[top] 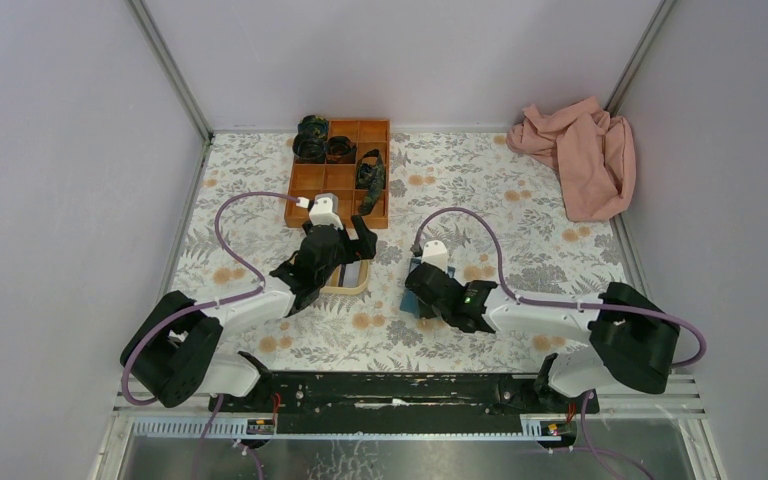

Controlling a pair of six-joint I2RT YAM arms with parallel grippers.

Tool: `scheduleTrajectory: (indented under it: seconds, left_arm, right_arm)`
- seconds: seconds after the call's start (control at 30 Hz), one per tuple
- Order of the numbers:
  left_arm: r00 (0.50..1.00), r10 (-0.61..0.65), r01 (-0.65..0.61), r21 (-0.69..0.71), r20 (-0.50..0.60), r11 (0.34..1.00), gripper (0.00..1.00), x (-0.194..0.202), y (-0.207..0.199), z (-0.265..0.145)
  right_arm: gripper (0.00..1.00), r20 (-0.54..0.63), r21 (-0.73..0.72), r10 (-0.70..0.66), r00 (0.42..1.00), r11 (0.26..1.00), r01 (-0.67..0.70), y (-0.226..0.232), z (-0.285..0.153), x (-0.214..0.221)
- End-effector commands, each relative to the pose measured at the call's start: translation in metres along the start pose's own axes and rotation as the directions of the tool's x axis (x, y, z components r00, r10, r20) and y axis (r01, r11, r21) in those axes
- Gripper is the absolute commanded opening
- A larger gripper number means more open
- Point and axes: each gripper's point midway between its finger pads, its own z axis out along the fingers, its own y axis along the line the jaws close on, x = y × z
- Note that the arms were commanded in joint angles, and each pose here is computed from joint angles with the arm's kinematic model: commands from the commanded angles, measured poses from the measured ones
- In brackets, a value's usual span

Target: Take the credit cards out of the card holder

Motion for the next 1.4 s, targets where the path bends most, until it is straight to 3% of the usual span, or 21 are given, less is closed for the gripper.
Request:
scheduleTrajectory:
  seconds: [0.0, 0.07, 0.13, 0.23, 0.5, 0.83, 1.37]
  left_arm:
    - [0.999, 0.002, -0.003, 0.012, 0.046, 1.0, 0.99, -0.017, -0.009, 0.0]
    - [0.999, 0.004, -0.004, 0.011, 0.047, 1.0, 0.99, -0.017, -0.008, 0.0]
    - [0.999, 0.003, -0.004, 0.01, 0.048, 1.0, 0.99, -0.018, -0.008, 0.0]
    - [0.999, 0.002, -0.003, 0.015, 0.047, 1.0, 0.99, -0.018, -0.01, 0.0]
    - [0.999, 0.005, -0.006, 0.009, 0.046, 1.0, 0.99, -0.017, -0.008, 0.001]
    - [0.999, 0.01, -0.011, 0.014, 0.043, 1.0, 0.99, -0.016, -0.009, 0.001]
    - [0.999, 0.024, -0.024, 0.009, 0.033, 1.0, 0.99, -0.013, -0.008, 0.005]
  right_arm:
    - [0.09, 0.027, -0.022, 0.04, 0.999, 0.999, -0.039, 0.013, 0.006, -0.008]
    - [0.26, 0.033, -0.032, 0.041, 0.999, 0.999, -0.04, 0.015, 0.005, -0.01]
    - [0.49, 0.051, -0.053, 0.043, 0.998, 0.998, -0.04, 0.018, 0.001, -0.016]
    - [0.62, 0.091, -0.061, 0.038, 0.995, 0.998, -0.032, 0.017, -0.006, -0.027]
    - [0.64, 0.119, 0.064, -0.006, 0.993, 0.998, -0.002, -0.006, 0.003, -0.044]
    - [0.62, 0.078, 0.075, 0.036, 0.996, 0.996, -0.042, -0.023, 0.034, -0.062]
    - [0.56, 0.09, 0.097, -0.007, 0.996, 0.995, -0.002, -0.024, 0.052, -0.095]
